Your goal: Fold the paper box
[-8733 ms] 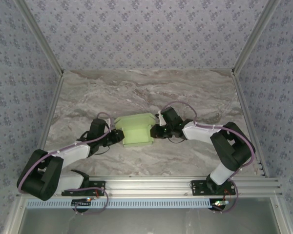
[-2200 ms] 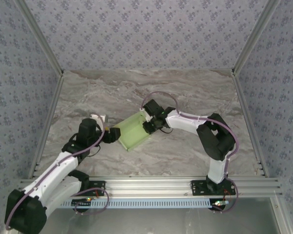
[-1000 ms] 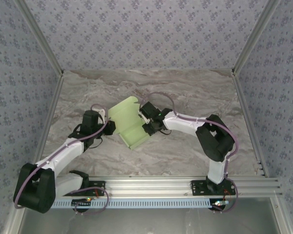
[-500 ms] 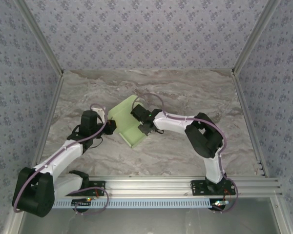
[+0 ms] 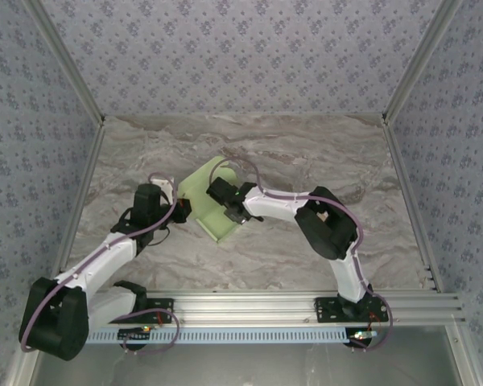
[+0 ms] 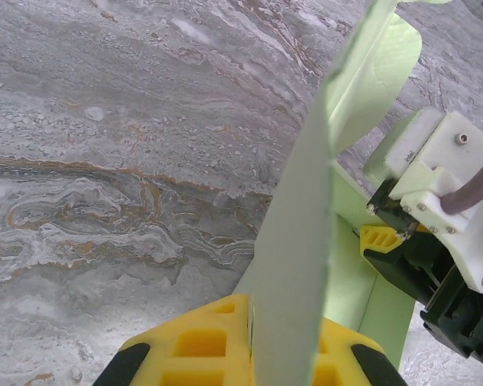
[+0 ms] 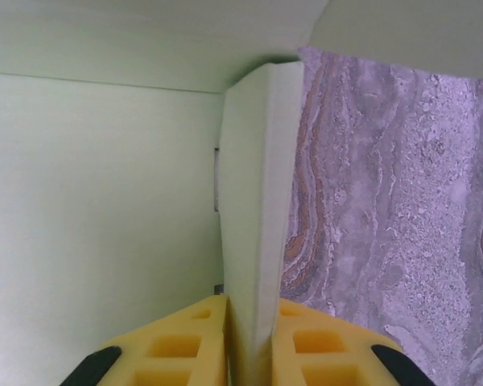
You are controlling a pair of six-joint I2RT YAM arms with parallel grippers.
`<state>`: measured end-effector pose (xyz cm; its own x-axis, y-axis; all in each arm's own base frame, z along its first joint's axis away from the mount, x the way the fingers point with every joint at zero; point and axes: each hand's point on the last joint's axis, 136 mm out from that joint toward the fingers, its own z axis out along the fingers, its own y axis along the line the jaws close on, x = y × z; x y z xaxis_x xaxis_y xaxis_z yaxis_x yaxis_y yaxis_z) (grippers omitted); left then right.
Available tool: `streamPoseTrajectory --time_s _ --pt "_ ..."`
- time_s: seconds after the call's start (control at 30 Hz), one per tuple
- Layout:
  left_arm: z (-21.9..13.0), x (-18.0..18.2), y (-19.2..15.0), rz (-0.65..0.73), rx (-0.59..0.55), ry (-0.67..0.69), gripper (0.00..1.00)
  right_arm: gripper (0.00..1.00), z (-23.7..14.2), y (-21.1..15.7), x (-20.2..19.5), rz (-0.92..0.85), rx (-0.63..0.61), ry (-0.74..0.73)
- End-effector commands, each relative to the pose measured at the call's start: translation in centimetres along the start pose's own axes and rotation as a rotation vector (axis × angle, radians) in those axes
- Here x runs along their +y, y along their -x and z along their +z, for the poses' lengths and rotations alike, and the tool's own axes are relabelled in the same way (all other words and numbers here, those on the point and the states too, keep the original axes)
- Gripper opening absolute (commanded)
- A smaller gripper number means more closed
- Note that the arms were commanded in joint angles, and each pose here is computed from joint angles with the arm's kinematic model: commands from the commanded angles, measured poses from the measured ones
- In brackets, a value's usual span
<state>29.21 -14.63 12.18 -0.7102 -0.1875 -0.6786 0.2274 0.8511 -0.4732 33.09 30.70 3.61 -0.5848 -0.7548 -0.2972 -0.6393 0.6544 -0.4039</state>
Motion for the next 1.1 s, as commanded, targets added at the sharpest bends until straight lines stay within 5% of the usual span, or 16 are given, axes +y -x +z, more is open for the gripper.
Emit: streamPoseTrajectory --time_s 0.0,1.07 --pt "-0.7 -1.3 1.8 0.035 -0.066 -0.039 0.05 0.23 -1.1 -0.4 0.6 0.015 0.008 0.129" --pt "-0.6 -2.3 1.4 0.125 -0.053 -0.071 0.05 0.74 -4.5 4.0 -3.9 0.226 -0.175 0.383"
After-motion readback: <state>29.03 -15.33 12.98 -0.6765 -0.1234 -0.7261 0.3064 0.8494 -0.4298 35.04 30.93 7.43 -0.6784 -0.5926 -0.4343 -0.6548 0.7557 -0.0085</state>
